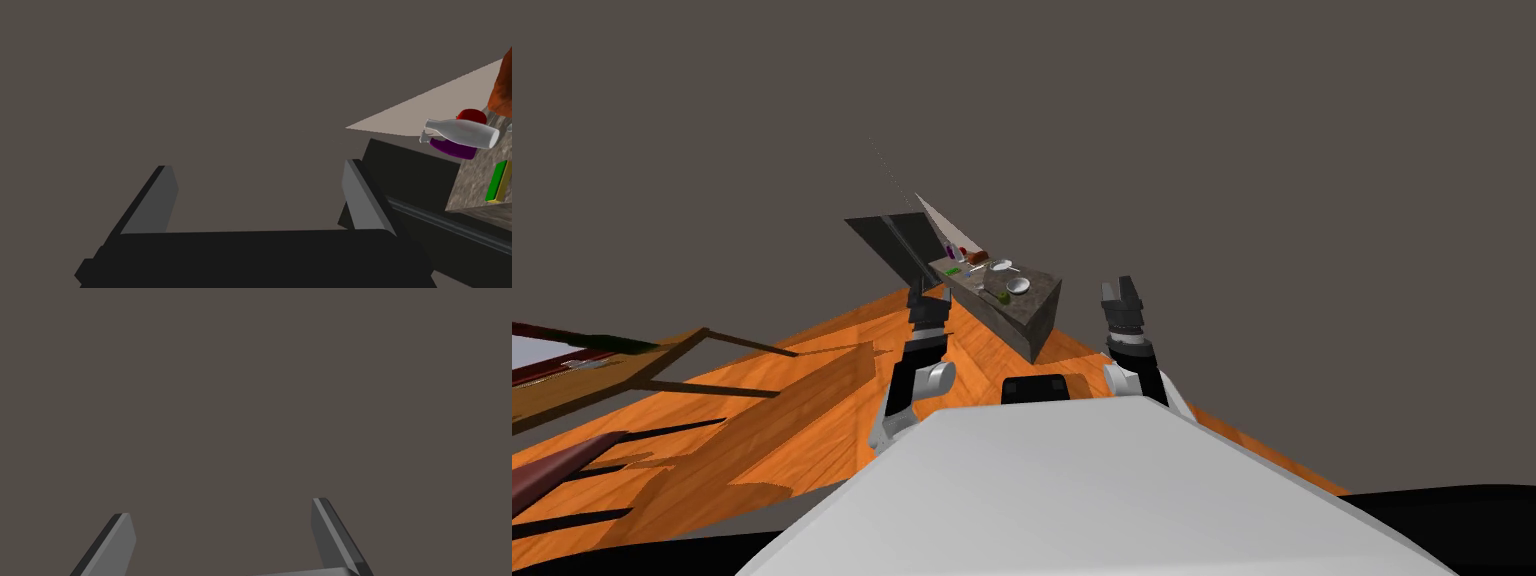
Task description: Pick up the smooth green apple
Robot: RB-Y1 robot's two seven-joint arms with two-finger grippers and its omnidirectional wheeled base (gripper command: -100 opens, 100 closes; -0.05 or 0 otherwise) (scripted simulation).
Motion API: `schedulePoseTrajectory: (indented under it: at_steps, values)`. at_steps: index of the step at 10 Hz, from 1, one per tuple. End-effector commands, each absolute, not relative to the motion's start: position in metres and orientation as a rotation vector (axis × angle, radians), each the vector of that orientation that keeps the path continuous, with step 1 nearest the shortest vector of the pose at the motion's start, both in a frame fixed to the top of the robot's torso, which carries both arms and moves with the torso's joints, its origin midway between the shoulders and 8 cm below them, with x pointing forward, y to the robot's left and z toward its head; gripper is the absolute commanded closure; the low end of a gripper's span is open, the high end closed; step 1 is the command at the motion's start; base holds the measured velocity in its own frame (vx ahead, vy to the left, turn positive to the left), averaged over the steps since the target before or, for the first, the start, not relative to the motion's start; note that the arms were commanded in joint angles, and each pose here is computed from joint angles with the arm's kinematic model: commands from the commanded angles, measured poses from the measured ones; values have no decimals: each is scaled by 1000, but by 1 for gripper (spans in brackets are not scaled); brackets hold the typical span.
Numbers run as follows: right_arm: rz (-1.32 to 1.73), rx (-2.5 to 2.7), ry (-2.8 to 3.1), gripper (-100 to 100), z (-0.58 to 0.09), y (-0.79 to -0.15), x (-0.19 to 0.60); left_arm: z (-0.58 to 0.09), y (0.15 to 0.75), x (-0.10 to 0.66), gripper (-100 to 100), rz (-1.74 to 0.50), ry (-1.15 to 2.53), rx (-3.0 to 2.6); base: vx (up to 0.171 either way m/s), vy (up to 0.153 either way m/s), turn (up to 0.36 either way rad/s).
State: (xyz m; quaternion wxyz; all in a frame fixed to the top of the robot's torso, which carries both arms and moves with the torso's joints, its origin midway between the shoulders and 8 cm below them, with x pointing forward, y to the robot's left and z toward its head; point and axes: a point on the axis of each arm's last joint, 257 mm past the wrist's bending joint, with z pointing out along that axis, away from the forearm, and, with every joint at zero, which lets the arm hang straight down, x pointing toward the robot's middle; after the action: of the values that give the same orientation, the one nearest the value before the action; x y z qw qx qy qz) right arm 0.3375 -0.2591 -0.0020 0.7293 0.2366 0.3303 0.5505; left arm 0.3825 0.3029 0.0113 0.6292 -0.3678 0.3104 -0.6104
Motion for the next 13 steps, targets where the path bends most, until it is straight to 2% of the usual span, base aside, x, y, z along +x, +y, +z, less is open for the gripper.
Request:
schedulePoseTrajectory:
  at_steps: [1,13]
  values:
    - [1213,521,728,0,-2,-259,338,3,302,390,-100,-1405,735,-884,18,91,-66]
    - [1213,521,728,0,-2,-259,338,-48,287,442,-100,-1501,877,-1191,10,86,-84]
